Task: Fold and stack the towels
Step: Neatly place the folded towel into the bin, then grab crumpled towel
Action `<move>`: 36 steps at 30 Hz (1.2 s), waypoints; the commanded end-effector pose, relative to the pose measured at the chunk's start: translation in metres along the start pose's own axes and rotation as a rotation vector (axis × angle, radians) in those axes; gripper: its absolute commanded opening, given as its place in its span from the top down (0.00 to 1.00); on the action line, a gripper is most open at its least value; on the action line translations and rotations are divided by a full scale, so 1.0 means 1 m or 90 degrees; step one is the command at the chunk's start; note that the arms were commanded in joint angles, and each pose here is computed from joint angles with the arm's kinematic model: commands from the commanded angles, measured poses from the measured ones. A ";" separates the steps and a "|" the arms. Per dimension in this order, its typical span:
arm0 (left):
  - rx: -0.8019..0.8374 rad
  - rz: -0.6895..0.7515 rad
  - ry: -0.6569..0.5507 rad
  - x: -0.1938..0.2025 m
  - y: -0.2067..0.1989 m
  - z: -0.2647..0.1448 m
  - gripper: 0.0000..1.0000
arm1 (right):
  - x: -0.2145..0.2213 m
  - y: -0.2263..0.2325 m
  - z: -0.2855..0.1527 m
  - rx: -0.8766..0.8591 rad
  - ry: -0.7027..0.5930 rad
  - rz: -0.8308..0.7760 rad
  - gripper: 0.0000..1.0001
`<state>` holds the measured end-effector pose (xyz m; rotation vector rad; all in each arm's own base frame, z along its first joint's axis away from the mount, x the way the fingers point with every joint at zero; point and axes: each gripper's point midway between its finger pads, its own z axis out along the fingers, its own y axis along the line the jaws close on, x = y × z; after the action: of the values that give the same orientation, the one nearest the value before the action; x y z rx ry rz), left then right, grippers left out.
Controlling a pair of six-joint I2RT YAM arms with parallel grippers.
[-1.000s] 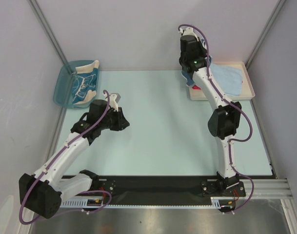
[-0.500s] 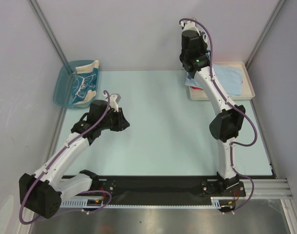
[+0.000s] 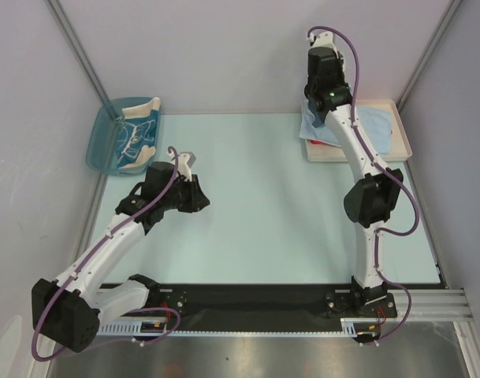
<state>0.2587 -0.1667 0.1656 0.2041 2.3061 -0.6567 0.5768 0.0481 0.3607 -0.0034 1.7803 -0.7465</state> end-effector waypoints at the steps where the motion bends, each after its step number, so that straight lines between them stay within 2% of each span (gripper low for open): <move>1: 0.019 0.019 -0.010 -0.005 -0.005 0.002 0.75 | -0.002 -0.014 0.008 -0.014 -0.003 0.062 1.00; 4: 0.019 0.018 -0.009 -0.005 -0.005 0.002 0.75 | 0.018 -0.014 0.024 -0.034 0.016 0.095 1.00; 8: 0.021 0.015 -0.001 -0.003 -0.004 0.005 0.74 | 0.072 -0.006 0.063 -0.082 0.087 0.150 1.00; 9: 0.018 0.015 0.000 -0.002 -0.003 0.005 0.75 | 0.096 -0.011 0.079 -0.074 0.118 0.175 0.96; 11: 0.017 0.014 0.000 -0.002 -0.003 0.006 0.75 | 0.123 -0.006 0.094 -0.091 0.150 0.197 0.84; 12: 0.017 0.014 0.002 -0.002 -0.003 0.007 0.75 | 0.146 -0.013 0.107 -0.080 0.177 0.222 0.68; 14: 0.015 0.011 0.007 0.000 -0.002 0.008 0.75 | 0.167 -0.015 0.119 -0.100 0.204 0.263 0.55; 15: 0.017 0.011 0.007 0.000 -0.002 0.009 0.75 | 0.181 -0.024 0.125 -0.100 0.223 0.283 0.44; 17: 0.016 0.007 0.011 0.000 -0.002 0.010 0.75 | 0.193 -0.024 0.130 -0.109 0.243 0.331 0.32; 18: 0.018 0.007 0.010 0.000 -0.003 0.010 0.74 | 0.198 -0.030 0.131 -0.105 0.252 0.343 0.23; 22: 0.011 0.000 0.005 -0.001 -0.001 0.011 0.74 | 0.183 -0.042 0.124 -0.100 0.242 0.366 0.11; 24: 0.003 -0.002 0.000 -0.005 0.000 0.011 0.74 | 0.158 -0.054 0.112 -0.112 0.218 0.395 0.05; 27: -0.005 -0.006 -0.013 -0.013 0.000 0.009 0.73 | 0.138 -0.058 0.094 -0.138 0.213 0.428 0.03; 28: -0.005 -0.007 -0.018 -0.015 0.000 0.008 0.72 | 0.139 -0.044 0.084 -0.172 0.224 0.433 0.02; 31: -0.005 -0.020 -0.030 -0.027 -0.004 0.007 0.72 | 0.107 -0.045 0.049 -0.212 0.181 0.466 0.00; 32: -0.008 -0.026 -0.034 -0.030 -0.004 0.007 0.72 | 0.120 -0.028 0.036 -0.233 0.205 0.465 0.00; 33: -0.010 -0.028 -0.043 -0.037 -0.005 0.006 0.72 | 0.099 -0.034 0.018 -0.251 0.167 0.484 0.00; 35: -0.022 -0.035 -0.054 -0.045 -0.003 0.005 0.72 | 0.119 -0.011 -0.006 -0.282 0.198 0.488 0.00; 36: -0.028 -0.038 -0.070 -0.055 -0.003 0.002 0.71 | 0.094 -0.006 -0.033 -0.316 0.157 0.502 0.00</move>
<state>0.2772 -0.1691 0.1674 0.1405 2.3250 -0.6394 0.5332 -0.0285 0.2419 0.5099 2.0622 0.0818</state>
